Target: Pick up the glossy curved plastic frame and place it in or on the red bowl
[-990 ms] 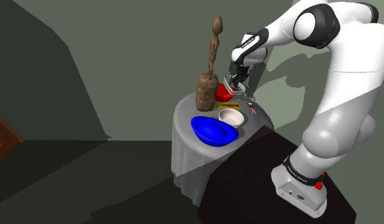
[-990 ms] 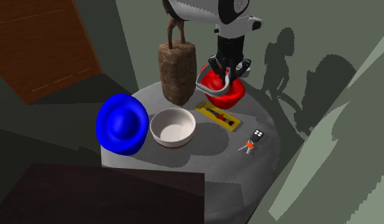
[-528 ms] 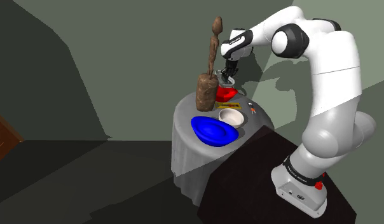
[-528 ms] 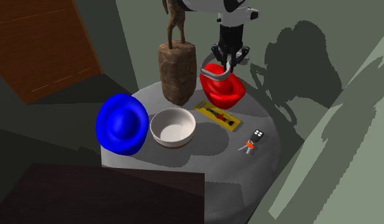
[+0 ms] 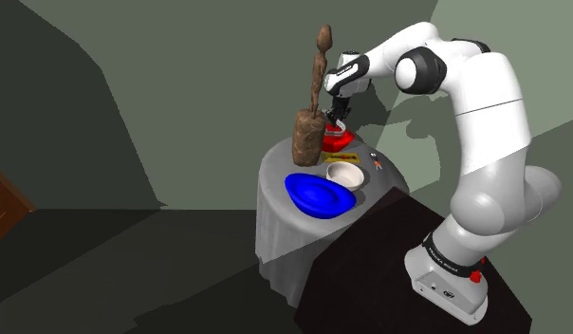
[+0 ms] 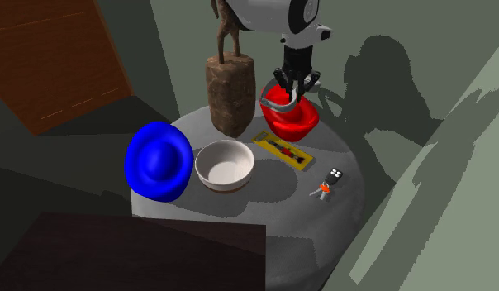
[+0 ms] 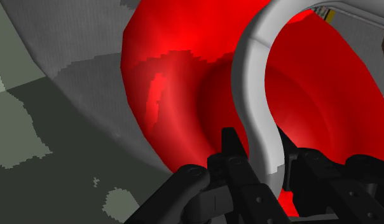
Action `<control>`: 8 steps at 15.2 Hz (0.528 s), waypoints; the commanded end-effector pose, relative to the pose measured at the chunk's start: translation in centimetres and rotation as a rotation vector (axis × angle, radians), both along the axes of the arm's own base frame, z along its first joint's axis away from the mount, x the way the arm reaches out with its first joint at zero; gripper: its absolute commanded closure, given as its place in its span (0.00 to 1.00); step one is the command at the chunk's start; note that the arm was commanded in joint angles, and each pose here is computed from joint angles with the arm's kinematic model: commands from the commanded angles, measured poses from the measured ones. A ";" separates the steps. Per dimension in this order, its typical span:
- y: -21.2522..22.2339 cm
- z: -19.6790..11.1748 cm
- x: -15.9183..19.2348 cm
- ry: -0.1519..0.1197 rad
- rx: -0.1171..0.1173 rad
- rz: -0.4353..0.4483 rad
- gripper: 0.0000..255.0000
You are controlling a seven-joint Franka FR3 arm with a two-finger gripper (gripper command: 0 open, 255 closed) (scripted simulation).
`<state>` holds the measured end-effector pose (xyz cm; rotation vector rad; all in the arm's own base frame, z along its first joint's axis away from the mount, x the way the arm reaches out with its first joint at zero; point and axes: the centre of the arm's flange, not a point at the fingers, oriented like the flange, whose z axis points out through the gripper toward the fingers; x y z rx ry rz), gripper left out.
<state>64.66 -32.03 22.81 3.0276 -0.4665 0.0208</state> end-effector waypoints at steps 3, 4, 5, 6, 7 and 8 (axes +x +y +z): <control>0.0 -2.1 -0.1 -0.001 0.000 0.000 1.00; 0.0 -2.6 -0.1 -0.001 0.000 0.000 1.00; 0.0 -2.6 -0.1 -0.001 0.000 0.000 1.00; 0.0 -2.6 -0.1 -0.001 0.000 0.000 1.00; -0.1 -2.6 -0.1 -0.001 0.000 0.000 1.00; -0.1 -2.6 -0.1 -0.001 0.000 0.000 1.00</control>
